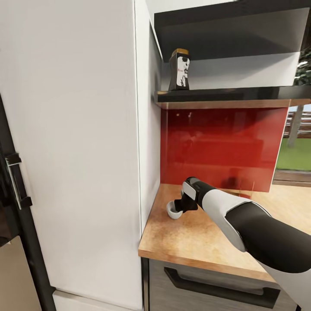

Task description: Set up a coffee station on the kitchen countertop: keep the coffee maker on the countertop, move the bottle of coffee from the kitchen shelf to the counter next to the coffee maker, place a paper coffee filter on top of the coffee maker, put the saucer next to the coffee maker with the coffee cup on the saucer, and place the electric kettle next to the coffee maker.

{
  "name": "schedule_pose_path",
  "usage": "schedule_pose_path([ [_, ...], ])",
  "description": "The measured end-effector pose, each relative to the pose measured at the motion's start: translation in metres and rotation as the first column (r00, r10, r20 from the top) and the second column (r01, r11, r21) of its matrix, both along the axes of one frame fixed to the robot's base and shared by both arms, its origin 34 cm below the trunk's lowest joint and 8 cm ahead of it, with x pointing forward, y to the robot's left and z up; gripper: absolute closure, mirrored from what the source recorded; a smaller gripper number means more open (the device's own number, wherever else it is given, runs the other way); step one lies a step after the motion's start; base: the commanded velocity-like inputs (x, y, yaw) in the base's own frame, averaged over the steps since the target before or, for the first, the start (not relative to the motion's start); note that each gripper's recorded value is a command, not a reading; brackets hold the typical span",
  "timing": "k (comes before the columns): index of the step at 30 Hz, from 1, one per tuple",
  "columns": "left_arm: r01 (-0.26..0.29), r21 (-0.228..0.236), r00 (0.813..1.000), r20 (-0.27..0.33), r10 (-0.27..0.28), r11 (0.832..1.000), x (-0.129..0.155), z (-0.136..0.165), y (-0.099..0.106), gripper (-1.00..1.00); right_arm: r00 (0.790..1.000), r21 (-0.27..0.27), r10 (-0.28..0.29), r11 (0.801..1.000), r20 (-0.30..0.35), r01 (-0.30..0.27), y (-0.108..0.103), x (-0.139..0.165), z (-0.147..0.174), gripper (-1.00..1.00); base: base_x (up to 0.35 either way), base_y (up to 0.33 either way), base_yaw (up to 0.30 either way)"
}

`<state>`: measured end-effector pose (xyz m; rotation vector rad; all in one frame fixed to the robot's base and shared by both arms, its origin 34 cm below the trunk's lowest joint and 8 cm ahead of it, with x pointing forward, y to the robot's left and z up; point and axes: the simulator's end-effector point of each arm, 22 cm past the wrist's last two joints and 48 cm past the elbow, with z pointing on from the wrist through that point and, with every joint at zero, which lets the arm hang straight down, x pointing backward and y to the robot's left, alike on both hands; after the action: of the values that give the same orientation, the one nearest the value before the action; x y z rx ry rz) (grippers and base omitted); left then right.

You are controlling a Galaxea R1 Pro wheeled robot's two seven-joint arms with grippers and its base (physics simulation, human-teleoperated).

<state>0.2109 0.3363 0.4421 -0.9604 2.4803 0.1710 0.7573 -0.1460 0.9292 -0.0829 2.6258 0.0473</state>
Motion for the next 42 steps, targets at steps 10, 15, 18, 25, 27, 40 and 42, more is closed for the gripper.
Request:
schedule_pose_path([
  [10,0.001,0.0,1.0,0.016,-0.001,1.0,0.006,0.001,0.0,-1.0,1.0,-0.001,0.0,1.0,0.017,0.0,0.0,-0.002,0.01,1.0,0.0,0.0,0.0],
  [15,0.002,0.0,1.0,0.025,-0.002,1.0,0.009,0.002,0.0,-1.0,1.0,-0.002,0.0,1.0,0.026,0.0,0.0,-0.003,0.015,1.0,0.0,0.0,0.0],
  [18,0.002,0.001,1.0,0.03,-0.002,1.0,0.011,0.002,0.001,-1.0,1.0,-0.002,0.0,1.0,0.031,0.0,0.0,-0.004,0.019,1.0,0.0,0.0,0.0],
  [25,0.002,0.003,0.999,0.041,-0.002,1.0,0.015,0.004,0.002,-1.0,0.999,-0.004,0.0,1.0,0.044,0.0,-0.001,-0.005,0.026,1.0,0.0,0.0,0.0],
  [27,0.002,0.003,0.999,0.045,-0.002,1.0,0.016,0.004,0.002,-1.0,0.999,-0.006,0.001,1.0,0.048,-0.001,-0.001,-0.006,0.028,1.0,0.0,0.0,0.0],
  [40,0.001,0.006,0.998,0.066,-0.001,1.0,0.024,0.006,0.004,-1.0,0.997,-0.009,0.0,1.0,0.078,0.001,-0.002,-0.007,0.042,1.0,0.0,0.0,0.0],
  [42,0.001,0.007,0.998,0.069,-0.001,1.0,0.025,0.007,0.005,-1.0,0.996,-0.008,-0.001,1.0,0.085,0.001,-0.002,-0.007,0.045,1.0,0.0,0.0,0.0],
])
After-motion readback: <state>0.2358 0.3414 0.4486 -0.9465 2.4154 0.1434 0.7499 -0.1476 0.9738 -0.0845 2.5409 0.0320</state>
